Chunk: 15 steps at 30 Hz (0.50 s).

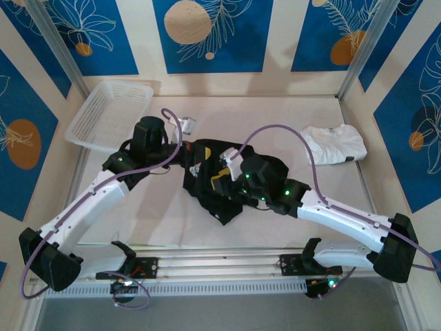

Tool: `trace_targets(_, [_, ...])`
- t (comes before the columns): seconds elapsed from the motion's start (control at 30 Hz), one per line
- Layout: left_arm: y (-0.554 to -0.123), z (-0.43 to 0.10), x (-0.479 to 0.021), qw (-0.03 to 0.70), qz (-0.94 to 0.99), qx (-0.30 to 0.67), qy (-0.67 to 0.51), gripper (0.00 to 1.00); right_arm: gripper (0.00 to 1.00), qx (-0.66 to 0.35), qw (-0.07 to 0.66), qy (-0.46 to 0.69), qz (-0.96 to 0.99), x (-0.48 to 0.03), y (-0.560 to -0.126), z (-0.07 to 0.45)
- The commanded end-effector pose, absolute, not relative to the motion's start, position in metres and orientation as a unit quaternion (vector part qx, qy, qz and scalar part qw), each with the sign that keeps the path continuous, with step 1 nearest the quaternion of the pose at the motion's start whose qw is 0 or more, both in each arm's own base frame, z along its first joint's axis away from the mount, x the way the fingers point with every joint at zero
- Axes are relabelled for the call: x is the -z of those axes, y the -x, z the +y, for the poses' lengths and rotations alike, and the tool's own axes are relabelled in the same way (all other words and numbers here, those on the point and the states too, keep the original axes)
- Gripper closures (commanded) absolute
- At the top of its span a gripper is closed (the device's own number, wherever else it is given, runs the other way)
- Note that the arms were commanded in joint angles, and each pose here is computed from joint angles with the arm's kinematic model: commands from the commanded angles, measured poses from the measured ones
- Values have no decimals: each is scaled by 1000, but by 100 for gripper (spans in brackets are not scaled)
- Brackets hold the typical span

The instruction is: Fold the inside-out t-shirt

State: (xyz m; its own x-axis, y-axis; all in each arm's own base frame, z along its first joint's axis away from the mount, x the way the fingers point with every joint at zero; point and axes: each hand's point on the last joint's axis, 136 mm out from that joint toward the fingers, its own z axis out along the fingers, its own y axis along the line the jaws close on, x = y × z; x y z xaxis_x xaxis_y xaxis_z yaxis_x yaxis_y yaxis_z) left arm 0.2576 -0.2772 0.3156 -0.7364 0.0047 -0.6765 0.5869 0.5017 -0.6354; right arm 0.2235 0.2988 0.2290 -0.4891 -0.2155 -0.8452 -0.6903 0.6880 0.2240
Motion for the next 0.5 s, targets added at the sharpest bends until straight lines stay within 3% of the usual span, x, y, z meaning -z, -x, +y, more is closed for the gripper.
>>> trace_targets(0.0, [-260, -278, -329, 329, 798, 466, -192, 100, 63, -308, 437, 235, 811, -243, -232, 289])
trace_targets(0.47, [-256, -289, -329, 322, 791, 478, -204, 100, 54, -332, 433, 229, 806, -246, -257, 293])
